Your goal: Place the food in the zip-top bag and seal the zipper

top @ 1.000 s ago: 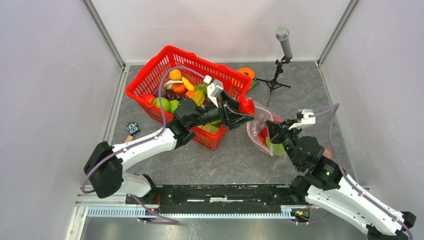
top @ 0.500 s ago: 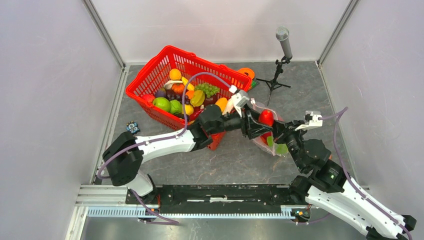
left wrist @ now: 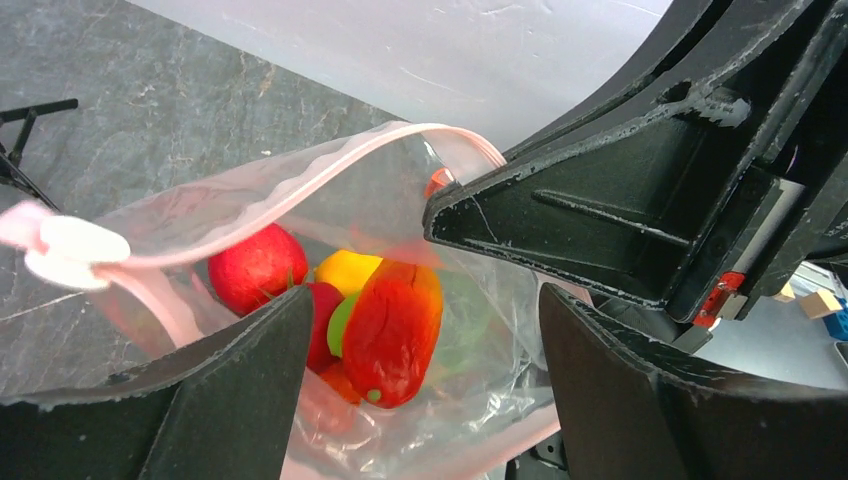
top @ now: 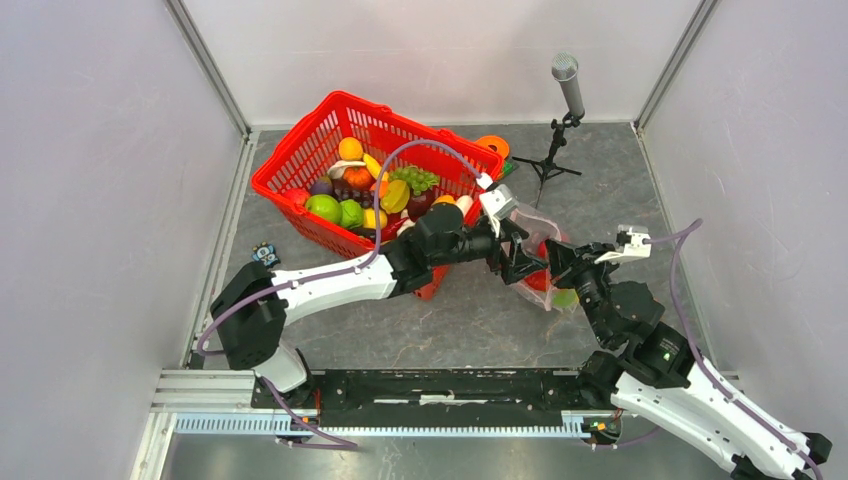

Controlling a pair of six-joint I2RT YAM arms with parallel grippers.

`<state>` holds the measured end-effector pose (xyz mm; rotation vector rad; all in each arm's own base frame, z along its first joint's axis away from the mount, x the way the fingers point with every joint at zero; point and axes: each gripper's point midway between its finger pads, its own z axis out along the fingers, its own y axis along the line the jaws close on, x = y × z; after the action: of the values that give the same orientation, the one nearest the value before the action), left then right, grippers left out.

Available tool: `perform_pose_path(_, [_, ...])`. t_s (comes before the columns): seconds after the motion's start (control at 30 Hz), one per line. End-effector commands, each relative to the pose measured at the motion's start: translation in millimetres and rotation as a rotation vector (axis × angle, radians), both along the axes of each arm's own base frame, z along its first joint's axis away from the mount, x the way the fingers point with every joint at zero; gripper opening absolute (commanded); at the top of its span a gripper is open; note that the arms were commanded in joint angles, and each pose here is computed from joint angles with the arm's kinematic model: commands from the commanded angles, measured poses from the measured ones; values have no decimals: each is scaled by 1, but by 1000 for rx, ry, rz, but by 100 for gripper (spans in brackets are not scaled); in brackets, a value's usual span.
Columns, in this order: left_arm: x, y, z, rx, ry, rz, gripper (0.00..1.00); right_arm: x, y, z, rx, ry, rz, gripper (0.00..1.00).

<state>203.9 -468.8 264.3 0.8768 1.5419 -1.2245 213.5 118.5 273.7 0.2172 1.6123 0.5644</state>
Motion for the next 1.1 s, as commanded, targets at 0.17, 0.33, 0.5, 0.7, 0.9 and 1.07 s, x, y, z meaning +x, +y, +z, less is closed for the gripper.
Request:
perform_pose_path(0.17, [-8,12,58,-63,-111,-11,92,-1,-10,5,27,-16,-41,7])
perform_pose_path(0.33, [-4,35,72,-43,-164,66,96,0,-8,5,20,-14,-36,8])
perform_pose_path(0.5, [20,69,71,62,-234,245,100,-4,10,19,4,-94,73,6])
perform_pose_path(0.7, [56,111,49,208,-213,456,100,-2,5,16,18,-99,45,7])
perform_pose_path(0.9, [105,164,35,154,26,583,99,0,3,2,-31,-22,18,7])
perform_pose_path(1.07, [126,181,20,169,93,612,99,1,4,-4,-21,-6,17,7])
